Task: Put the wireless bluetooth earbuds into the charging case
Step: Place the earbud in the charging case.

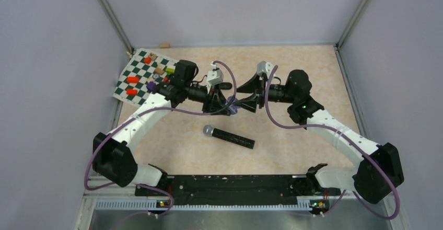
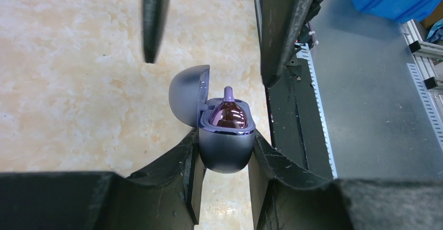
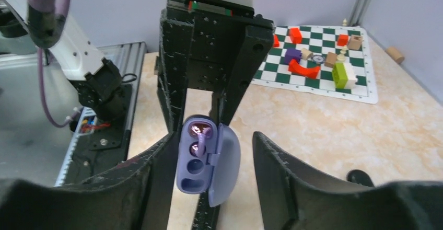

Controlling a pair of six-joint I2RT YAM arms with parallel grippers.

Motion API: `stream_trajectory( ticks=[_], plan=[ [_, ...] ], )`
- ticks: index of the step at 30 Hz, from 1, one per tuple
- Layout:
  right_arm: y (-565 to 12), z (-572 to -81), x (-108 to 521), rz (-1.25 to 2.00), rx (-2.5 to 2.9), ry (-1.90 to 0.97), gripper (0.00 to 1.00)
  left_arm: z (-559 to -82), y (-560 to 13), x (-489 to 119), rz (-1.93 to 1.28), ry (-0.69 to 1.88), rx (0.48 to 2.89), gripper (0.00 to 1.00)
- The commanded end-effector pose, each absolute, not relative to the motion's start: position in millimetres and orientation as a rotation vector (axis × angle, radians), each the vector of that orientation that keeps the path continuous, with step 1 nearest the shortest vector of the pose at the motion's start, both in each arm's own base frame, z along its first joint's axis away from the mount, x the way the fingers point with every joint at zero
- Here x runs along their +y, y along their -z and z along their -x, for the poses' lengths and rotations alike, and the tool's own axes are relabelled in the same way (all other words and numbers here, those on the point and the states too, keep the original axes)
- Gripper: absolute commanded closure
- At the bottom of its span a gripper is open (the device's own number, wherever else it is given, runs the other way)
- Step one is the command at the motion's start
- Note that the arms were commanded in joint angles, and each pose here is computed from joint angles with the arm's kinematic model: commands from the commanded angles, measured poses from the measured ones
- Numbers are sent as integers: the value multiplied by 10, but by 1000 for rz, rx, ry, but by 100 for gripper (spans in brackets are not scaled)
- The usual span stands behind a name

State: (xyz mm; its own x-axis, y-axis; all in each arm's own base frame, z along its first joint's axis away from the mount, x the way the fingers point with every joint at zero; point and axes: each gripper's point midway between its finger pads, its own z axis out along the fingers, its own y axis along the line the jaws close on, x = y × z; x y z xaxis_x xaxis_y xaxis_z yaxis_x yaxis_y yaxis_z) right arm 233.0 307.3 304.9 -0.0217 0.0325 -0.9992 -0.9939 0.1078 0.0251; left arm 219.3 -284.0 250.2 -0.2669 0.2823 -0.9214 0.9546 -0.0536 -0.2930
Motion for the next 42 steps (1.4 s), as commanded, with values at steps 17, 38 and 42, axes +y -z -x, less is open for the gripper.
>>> stream_trajectory(
  ticks=[17,38,42],
  plan=[
    [-3034,-2680,3038,948,1308,-1025,1,-2115,-2699,-2853,-1357,1363,1502,100],
    [-3009,-2753,3108,890,1349,-1015,1,-2126,-2664,-2866,-1359,1362,1511,100],
    [-2961,-2742,3166,900,1361,-1019,1,-2130,-2657,-2870,-1359,1362,1514,100]
  ],
)
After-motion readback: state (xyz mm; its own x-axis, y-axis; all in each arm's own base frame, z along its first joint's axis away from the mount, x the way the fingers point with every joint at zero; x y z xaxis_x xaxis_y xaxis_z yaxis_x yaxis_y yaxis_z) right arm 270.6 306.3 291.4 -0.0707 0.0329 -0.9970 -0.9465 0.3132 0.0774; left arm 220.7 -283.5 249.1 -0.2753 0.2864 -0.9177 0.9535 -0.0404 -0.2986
